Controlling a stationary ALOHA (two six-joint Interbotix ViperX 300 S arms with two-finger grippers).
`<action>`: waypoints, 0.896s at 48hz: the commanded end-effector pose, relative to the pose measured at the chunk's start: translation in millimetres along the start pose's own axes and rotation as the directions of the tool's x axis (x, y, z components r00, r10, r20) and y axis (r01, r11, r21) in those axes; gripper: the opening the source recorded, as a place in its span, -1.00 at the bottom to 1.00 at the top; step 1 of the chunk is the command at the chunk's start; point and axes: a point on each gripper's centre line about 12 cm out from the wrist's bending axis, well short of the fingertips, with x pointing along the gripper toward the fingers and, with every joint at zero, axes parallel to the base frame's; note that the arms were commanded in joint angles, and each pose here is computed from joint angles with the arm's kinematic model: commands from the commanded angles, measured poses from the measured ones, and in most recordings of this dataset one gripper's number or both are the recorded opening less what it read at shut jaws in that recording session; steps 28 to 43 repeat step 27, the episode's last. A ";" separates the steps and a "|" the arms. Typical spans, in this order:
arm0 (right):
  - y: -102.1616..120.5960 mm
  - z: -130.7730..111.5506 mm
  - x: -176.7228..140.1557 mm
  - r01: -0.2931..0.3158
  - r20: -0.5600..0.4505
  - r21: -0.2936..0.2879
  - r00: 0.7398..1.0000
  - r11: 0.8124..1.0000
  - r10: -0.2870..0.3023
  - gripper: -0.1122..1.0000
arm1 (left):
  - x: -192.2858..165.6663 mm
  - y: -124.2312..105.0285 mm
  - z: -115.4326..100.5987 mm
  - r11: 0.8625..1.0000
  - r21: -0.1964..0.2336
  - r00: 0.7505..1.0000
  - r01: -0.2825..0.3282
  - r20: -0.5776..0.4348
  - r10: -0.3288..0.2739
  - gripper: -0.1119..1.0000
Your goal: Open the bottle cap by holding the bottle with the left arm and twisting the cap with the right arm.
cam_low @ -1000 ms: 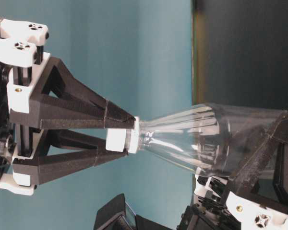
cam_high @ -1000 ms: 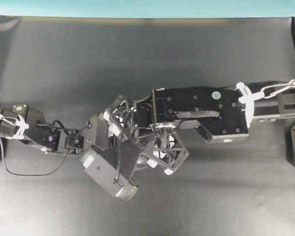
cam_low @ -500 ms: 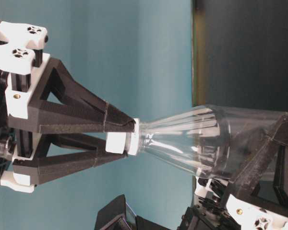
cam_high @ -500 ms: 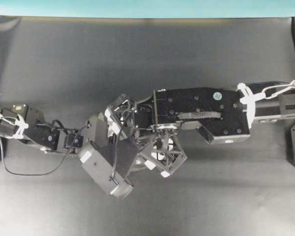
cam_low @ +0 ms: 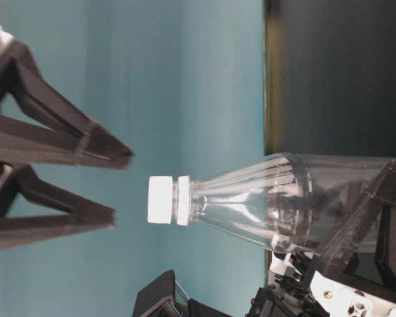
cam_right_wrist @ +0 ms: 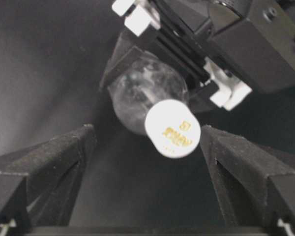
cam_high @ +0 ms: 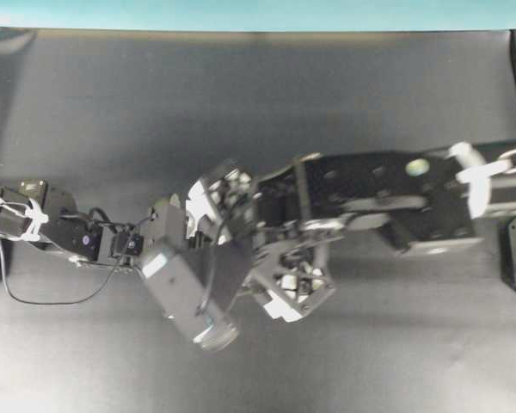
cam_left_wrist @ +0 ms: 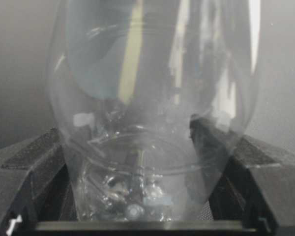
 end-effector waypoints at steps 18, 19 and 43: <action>4.5 -41.8 -73.9 0.064 0.087 0.199 0.993 0.978 -0.083 0.69 | 0.6 6.4 -10.6 1.000 -0.010 0.997 -0.023 -0.079 0.022 0.64; 6.1 -44.0 -76.6 0.066 0.093 0.209 0.992 0.976 -0.087 0.68 | 0.6 7.0 -10.5 1.000 -0.010 0.997 -0.024 -0.079 0.024 0.64; 17.5 -57.4 -87.5 0.085 0.196 0.306 0.969 0.948 -0.150 0.68 | 2.8 6.2 -6.8 1.000 0.000 0.997 -0.021 -0.069 0.021 0.64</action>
